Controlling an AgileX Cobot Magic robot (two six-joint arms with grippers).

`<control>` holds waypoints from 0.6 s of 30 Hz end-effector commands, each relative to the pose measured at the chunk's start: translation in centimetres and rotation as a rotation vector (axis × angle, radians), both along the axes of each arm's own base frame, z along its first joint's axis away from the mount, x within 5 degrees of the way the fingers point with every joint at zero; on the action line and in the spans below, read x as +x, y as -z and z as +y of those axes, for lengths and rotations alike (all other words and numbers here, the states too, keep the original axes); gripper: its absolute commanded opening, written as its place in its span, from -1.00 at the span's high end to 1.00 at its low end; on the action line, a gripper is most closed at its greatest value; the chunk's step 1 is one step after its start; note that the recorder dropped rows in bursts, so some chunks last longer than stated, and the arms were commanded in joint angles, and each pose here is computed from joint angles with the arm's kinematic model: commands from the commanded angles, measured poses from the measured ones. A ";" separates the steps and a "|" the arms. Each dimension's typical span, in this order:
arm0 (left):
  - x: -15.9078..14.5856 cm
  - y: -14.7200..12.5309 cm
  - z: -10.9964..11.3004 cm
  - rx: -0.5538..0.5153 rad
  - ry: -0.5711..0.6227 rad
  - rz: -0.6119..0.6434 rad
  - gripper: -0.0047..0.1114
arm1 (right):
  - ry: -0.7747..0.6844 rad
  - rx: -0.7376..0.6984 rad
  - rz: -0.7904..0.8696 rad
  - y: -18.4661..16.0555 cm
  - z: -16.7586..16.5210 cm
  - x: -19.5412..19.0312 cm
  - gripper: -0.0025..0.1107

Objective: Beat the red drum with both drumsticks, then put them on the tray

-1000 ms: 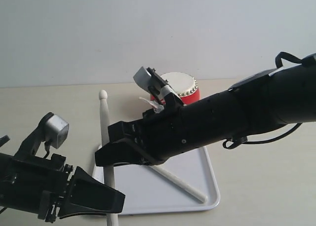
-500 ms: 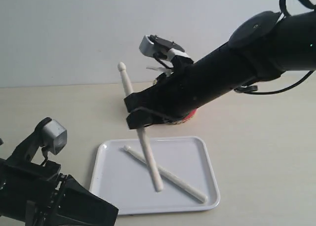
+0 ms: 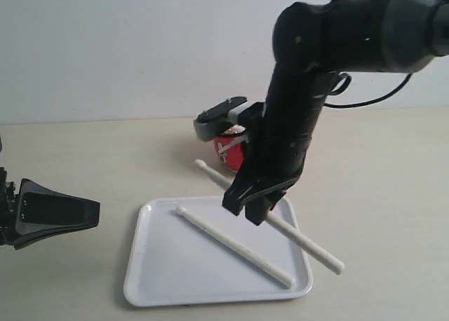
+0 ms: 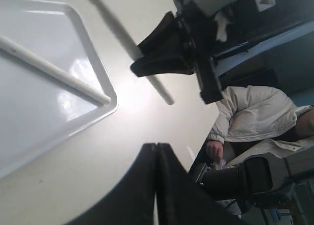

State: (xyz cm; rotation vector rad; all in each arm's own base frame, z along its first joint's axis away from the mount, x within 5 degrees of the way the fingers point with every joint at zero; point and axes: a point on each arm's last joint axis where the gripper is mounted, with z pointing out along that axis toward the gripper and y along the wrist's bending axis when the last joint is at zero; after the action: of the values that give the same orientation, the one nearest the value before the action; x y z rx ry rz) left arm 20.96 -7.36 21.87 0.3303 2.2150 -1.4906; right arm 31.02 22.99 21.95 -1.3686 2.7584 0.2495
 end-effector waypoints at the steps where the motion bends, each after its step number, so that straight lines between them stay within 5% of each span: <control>1: -0.2 -0.7 0.0 -0.017 -0.009 -0.037 0.92 | -0.073 -0.061 0.012 2.1 3.4 0.2 0.96; 6: -0.1 -0.8 0.0 -0.025 -0.016 -0.055 0.92 | -0.083 -0.059 0.046 4.7 6.3 1.6 0.96; 18: -0.1 -0.8 0.0 -0.026 -0.017 -0.057 0.92 | -0.064 -0.077 0.102 8.4 7.3 2.5 0.96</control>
State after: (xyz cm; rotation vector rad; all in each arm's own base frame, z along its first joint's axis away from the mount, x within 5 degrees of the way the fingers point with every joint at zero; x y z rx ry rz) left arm 20.91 -7.38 22.42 0.3480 2.1703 -1.4744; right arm 33.44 30.13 13.93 -1.4986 2.8336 0.2332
